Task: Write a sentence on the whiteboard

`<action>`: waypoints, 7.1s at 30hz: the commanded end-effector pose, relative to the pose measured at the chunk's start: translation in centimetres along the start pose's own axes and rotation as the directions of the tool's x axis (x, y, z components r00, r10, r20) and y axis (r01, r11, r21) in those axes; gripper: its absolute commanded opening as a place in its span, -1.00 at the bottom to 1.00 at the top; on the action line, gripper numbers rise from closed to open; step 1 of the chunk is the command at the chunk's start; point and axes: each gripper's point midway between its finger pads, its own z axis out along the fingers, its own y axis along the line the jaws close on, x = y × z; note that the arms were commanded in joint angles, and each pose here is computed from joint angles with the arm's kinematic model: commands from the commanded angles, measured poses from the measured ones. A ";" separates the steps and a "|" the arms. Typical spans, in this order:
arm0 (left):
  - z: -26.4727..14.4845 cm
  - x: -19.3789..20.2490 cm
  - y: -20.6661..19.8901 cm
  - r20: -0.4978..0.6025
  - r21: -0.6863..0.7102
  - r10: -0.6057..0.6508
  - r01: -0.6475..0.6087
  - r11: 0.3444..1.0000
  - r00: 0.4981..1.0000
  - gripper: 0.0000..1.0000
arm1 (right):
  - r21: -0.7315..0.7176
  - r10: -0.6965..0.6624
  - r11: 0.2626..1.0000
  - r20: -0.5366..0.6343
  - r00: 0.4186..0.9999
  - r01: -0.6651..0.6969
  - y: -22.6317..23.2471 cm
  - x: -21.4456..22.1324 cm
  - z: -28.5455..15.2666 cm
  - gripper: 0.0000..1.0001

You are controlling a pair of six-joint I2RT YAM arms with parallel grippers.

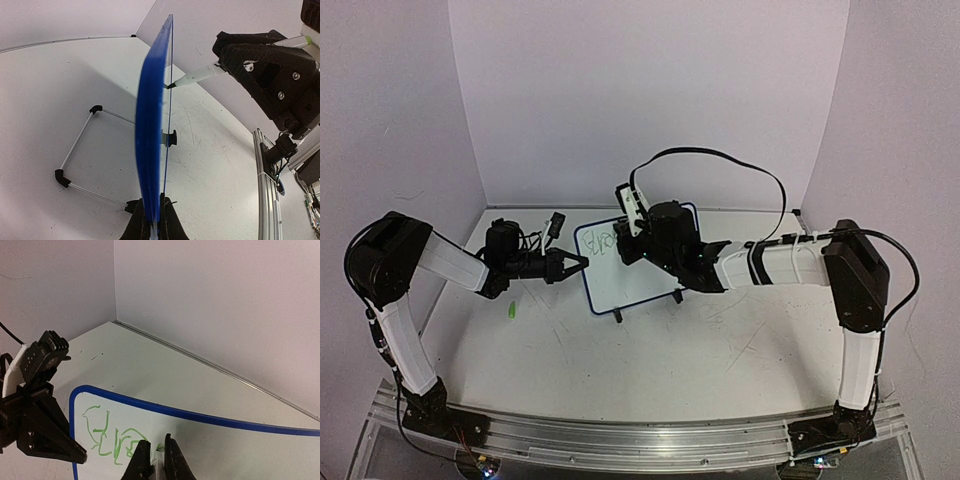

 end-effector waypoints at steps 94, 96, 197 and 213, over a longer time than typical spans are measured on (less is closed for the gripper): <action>0.0 -0.7 0.8 -0.005 -0.057 0.062 -0.062 0.996 0.998 -1.00 | 0.052 0.101 0.993 0.046 0.994 -0.103 -3.0 -2.3 -2.8 -1.00; 0.0 -0.7 0.7 -0.006 -0.052 0.063 -0.063 0.997 0.998 -1.00 | 0.062 0.087 0.994 0.043 0.995 -0.090 -3.4 -2.1 -2.7 -1.00; 0.0 -0.4 1.2 -0.038 -0.078 0.077 -0.080 0.994 0.996 -1.00 | 0.148 0.010 0.989 0.028 1.000 -0.014 -5.0 -1.2 -1.0 -1.00; 0.1 -0.2 1.4 -0.042 -0.080 0.076 -0.079 0.994 0.996 -1.00 | 0.149 -0.006 0.989 0.056 0.998 -0.003 -5.4 -2.6 -0.1 -1.00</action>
